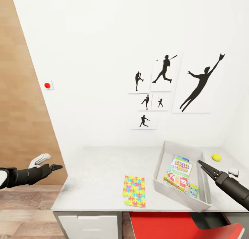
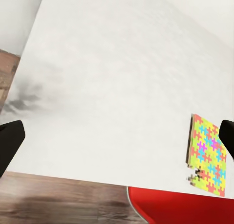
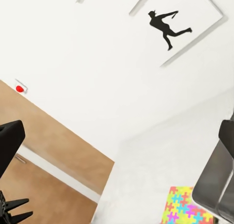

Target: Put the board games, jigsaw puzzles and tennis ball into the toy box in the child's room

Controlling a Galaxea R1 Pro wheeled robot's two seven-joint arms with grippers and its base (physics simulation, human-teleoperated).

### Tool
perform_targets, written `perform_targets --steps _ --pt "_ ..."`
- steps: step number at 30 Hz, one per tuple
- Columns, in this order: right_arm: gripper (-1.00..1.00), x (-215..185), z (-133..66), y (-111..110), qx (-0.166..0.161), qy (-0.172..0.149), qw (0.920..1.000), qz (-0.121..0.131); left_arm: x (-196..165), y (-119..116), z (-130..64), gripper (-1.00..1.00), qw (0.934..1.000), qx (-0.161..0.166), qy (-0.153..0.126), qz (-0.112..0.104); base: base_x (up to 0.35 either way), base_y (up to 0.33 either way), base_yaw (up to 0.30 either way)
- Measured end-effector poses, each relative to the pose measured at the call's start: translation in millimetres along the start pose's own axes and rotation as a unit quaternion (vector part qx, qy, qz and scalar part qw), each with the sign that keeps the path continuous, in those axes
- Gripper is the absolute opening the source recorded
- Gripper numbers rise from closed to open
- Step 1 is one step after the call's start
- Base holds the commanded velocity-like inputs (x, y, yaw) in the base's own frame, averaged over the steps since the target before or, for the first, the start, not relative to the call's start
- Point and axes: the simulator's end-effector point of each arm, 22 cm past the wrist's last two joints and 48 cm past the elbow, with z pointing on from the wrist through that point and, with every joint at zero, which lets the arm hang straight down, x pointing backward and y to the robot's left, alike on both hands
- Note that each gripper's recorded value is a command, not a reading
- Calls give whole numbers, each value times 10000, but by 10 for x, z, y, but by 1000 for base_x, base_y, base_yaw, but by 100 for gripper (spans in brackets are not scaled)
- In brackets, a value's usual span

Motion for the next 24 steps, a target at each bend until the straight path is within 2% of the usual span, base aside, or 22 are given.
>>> perform_targets --steps 5,8,10,11,13,14,16,18,20,22,24 --pt "100 90 57 4 14 125 9999 50 3 -3 2 100 10000 5 2 -1 0 119 0" --pt "100 197 252 33 90 438 9990 50 10 -7 8 100 10000 8 11 1 0 24 0" --pt "100 203 593 169 139 800 9967 52 9 -6 9 100 10000 6 10 2 0 8 0" --pt "100 178 781 237 226 940 9953 -40 10 -6 10 100 10000 7 10 0 0 4 0" --pt "100 143 1161 392 428 1178 9914 -371 10 -8 11 100 10000 9 9 0 0 2 0" --pt "100 134 1260 432 495 1237 9899 -492 10 -8 11 100 10000 9 9 1 0 1 0" --pt "100 146 1599 575 723 1438 9831 -871 11 -9 12 100 10000 9 10 1 0 0 0" --pt "100 187 1816 646 902 1561 9777 -1081 12 -10 12 100 10000 10 11 2 0 0 0" --pt "100 233 2006 641 1115 1660 9731 -1147 11 -9 12 100 10000 10 9 1 0 41 0" --pt "100 338 2205 535 1397 1838 9674 -1041 7 -4 11 100 10000 4 3 -5 0 167 0" --pt "100 445 2295 403 1612 2005 9621 -905 -1 0 5 100 10000 2 -8 -11 0 225 0"
